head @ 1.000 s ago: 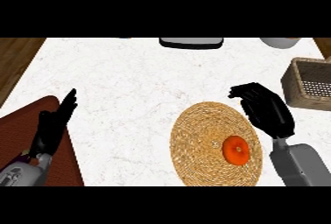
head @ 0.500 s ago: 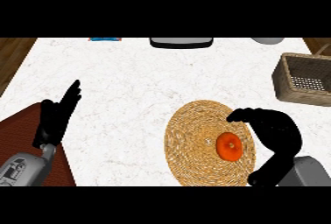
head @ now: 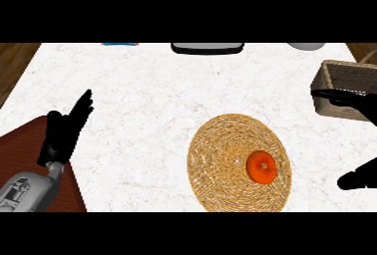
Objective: Pick the squash from the placemat and place it in the basket
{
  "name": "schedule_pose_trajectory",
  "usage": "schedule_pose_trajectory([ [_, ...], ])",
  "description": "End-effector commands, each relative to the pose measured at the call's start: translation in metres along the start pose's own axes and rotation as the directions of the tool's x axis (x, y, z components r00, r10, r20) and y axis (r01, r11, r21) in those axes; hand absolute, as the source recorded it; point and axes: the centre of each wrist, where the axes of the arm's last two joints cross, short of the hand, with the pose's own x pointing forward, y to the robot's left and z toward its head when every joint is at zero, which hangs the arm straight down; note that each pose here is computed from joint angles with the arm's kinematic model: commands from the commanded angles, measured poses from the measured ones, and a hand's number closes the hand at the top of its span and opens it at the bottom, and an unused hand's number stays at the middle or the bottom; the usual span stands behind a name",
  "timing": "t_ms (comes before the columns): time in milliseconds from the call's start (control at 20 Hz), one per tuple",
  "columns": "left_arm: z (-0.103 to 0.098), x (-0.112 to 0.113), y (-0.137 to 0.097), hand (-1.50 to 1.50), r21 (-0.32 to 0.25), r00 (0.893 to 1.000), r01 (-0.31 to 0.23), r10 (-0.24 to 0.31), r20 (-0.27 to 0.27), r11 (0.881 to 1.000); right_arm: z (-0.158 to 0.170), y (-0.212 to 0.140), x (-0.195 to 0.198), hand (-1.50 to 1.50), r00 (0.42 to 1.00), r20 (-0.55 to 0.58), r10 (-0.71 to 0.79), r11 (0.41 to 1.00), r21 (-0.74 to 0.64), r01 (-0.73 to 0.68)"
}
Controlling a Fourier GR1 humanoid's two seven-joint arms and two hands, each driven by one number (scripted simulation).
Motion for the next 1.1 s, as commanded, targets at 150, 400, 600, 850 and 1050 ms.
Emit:
schedule_pose_trajectory([
  [150, -0.006, 0.004, 0.009, 0.0, -0.001, 1.0, 0.001, -0.001, -0.008, 1.0, 0.008, -0.031, 0.027, -1.5, 0.993, -0.073, 0.097, 0.903, 0.426, -0.057],
  [400, -0.008, 0.011, -0.032, 0.0, -0.029, 1.0, -0.003, 0.003, 0.01, 1.0, 0.014, -0.034, 0.017, -1.5, 0.992, -0.083, 0.099, 0.875, 0.482, -0.047],
  [600, -0.016, 0.023, -0.013, 0.0, -0.034, 1.0, 0.005, -0.005, -0.004, 0.999, 0.023, -0.018, -0.004, -1.5, 0.99, -0.08, 0.113, 0.875, 0.48, -0.062],
  [850, -0.018, 0.02, -0.012, 0.0, -0.012, 1.0, 0.008, -0.008, 0.017, 1.0, 0.037, -0.023, -0.021, -1.5, 0.993, -0.069, 0.096, 0.919, 0.39, -0.062],
  [1050, -0.018, 0.001, -0.016, 0.0, -0.031, 1.0, -0.002, 0.002, 0.014, 1.0, 0.019, -0.022, -0.042, -1.5, 0.987, -0.078, 0.138, 0.934, 0.342, -0.103],
])
